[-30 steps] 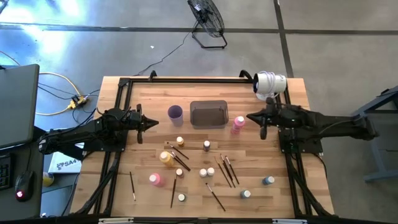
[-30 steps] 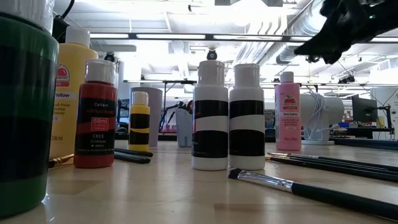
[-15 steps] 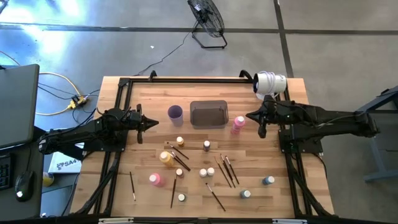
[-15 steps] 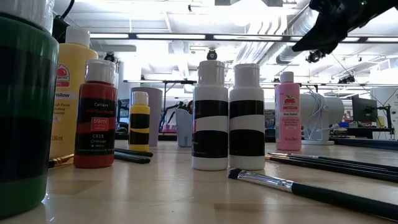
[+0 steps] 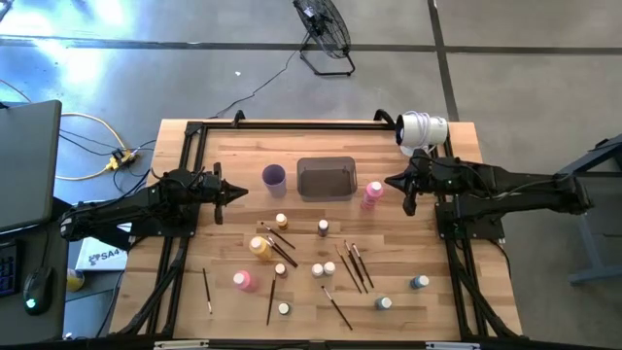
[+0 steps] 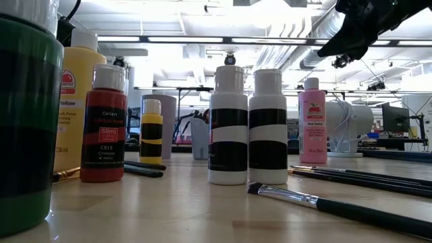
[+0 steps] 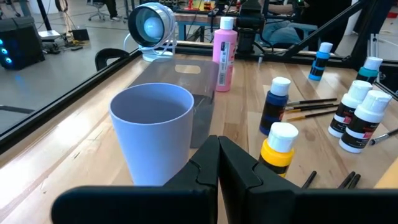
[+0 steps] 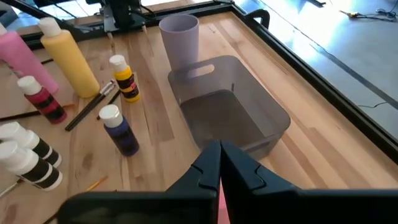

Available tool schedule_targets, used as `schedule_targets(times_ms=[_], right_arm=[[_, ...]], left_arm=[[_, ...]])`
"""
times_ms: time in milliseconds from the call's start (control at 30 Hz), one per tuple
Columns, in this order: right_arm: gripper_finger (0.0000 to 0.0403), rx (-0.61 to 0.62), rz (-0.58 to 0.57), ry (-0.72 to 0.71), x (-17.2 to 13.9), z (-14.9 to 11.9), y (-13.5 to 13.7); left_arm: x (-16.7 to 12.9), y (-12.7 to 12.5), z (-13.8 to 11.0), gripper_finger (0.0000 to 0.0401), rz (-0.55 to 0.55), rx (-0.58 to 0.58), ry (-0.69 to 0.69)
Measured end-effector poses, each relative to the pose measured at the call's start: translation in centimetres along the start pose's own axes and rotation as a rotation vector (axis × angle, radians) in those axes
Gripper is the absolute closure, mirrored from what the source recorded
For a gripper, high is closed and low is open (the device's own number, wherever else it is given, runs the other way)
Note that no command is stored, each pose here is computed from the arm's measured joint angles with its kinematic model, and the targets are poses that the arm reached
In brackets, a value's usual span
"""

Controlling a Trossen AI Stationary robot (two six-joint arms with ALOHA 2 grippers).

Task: Pick & Place Paint Supplies
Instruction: Put the big pink paint bottle into the gray bin

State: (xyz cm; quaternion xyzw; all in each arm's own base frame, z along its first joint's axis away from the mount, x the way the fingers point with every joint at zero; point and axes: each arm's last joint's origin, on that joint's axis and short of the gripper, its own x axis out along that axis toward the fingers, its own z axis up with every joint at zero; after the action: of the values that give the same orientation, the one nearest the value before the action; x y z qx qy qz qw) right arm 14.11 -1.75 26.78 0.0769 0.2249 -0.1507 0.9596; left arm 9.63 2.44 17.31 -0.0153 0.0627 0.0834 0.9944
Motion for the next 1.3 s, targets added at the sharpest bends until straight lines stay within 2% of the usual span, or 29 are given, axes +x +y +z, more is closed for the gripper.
schedule_targets(times_ms=[167,500,700,867,1300], right_arm=[[0.0367,0.007,-0.002,0.013,0.1,-0.1,0.0],[0.022,0.015,-0.018,0.091,1.3,-0.6,0.1],[0.016,0.004,-0.029,0.144,2.4,-0.9,0.3],[0.0141,-0.004,-0.055,0.17,3.0,-1.1,0.3],[0.0139,-0.018,-0.071,0.239,4.7,-1.6,0.5]], left_arm=[[0.0,0.0,0.0,0.0401,0.0,0.0,0.0],[0.0,0.0,0.0,0.0401,0.0,0.0,0.0],[0.0,0.0,0.0,0.0401,0.0,0.0,0.0],[0.0,0.0,0.0,0.0401,0.0,0.0,0.0],[0.0,0.0,0.0,0.0401,0.0,0.0,0.0]])
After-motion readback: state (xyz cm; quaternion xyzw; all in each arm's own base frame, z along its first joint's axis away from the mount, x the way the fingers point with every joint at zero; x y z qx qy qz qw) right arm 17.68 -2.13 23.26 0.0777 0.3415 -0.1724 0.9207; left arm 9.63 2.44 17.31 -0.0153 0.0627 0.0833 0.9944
